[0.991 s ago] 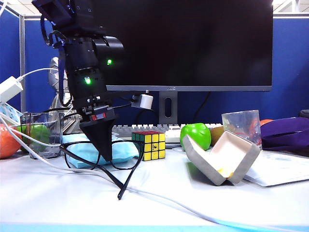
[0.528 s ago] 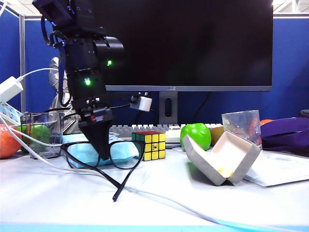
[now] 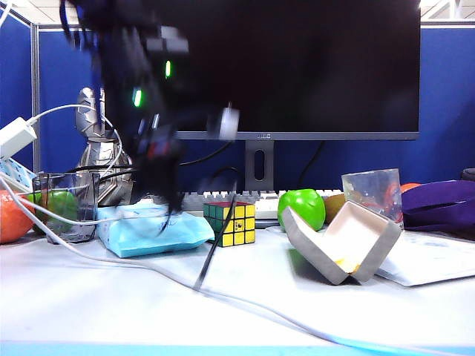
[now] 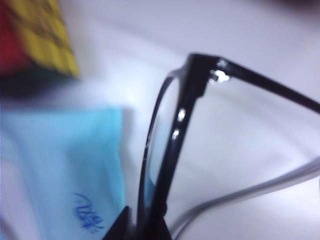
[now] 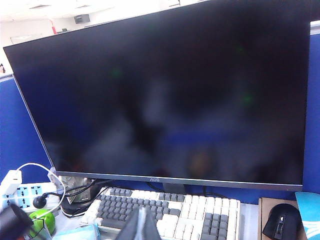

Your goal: Pick up the glasses, fold the temples of the glasses, place the glasses into the glasses case, and finally close the glasses case.

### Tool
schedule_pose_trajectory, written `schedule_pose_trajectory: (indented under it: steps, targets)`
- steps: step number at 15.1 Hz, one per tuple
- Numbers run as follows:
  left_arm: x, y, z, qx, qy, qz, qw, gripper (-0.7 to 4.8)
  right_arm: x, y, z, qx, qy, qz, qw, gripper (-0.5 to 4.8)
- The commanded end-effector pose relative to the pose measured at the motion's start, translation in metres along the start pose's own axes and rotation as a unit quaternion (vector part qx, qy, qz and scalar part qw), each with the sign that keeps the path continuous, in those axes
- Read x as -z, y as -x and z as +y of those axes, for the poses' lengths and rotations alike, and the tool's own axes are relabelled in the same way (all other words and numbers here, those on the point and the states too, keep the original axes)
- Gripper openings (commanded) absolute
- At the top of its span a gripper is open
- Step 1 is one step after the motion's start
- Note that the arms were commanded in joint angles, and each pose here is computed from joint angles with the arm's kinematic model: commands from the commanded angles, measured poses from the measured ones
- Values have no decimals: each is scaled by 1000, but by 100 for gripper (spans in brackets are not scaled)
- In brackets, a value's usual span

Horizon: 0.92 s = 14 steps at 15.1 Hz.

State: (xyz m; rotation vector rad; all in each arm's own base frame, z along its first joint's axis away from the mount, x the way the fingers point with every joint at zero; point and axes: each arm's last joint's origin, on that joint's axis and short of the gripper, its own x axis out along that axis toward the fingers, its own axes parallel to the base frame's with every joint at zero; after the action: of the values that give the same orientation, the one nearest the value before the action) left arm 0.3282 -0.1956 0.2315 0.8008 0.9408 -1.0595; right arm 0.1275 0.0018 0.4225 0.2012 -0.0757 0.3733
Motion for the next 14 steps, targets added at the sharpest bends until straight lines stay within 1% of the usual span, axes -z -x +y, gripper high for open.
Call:
schedule_pose_trajectory:
  steps: [1, 2, 3, 4, 5, 6, 8, 9, 10, 11, 12, 13, 14]
  targets:
    - [-12, 25, -3, 70, 41, -46, 996, -6, -2, 0, 1, -4, 3, -5, 1000, -1]
    - [-16, 32, -4, 98, 53, -67, 991, -6, -1, 0, 1, -16, 4, -2, 1000, -1]
    - [-21, 39, -5, 133, 72, -97, 984, -6, -1, 0, 2, -27, 4, 1, 1000, -1]
    - [-28, 47, -6, 186, 96, -144, 967, -6, -1, 1, 3, -42, 4, 3, 999, -1]
    - [-34, 55, -7, 241, 114, -187, 946, -6, -1, 1, 4, -50, 5, 5, 999, -1]
    - [-39, 61, -7, 283, 124, -219, 925, -6, -1, 1, 4, -58, 5, 6, 998, -1]
    - [-53, 78, -4, 386, 155, -289, 862, -6, -2, 5, 8, -83, 8, 7, 996, -1]
    - [-59, 83, -1, 405, 173, -296, 847, -6, -2, 6, 9, -102, 8, 11, 995, -1]
    - [-63, 86, 2, 409, 190, -299, 841, -6, -2, 6, 10, -121, 9, 15, 993, -1]
    - [-69, 87, 2, 414, 203, -302, 834, -6, -2, 7, 13, -154, 9, 23, 988, -1]
    - [-73, 89, 3, 419, 206, -308, 829, -6, -1, 7, 16, -183, 4, 30, 983, -1]
    - [-79, 91, 2, 425, 212, -312, 823, -6, 0, 7, 19, -213, -5, 39, 976, -1]
    - [-88, 94, 1, 431, 216, -320, 816, -6, 1, 8, 23, -257, -15, 52, 965, -1]
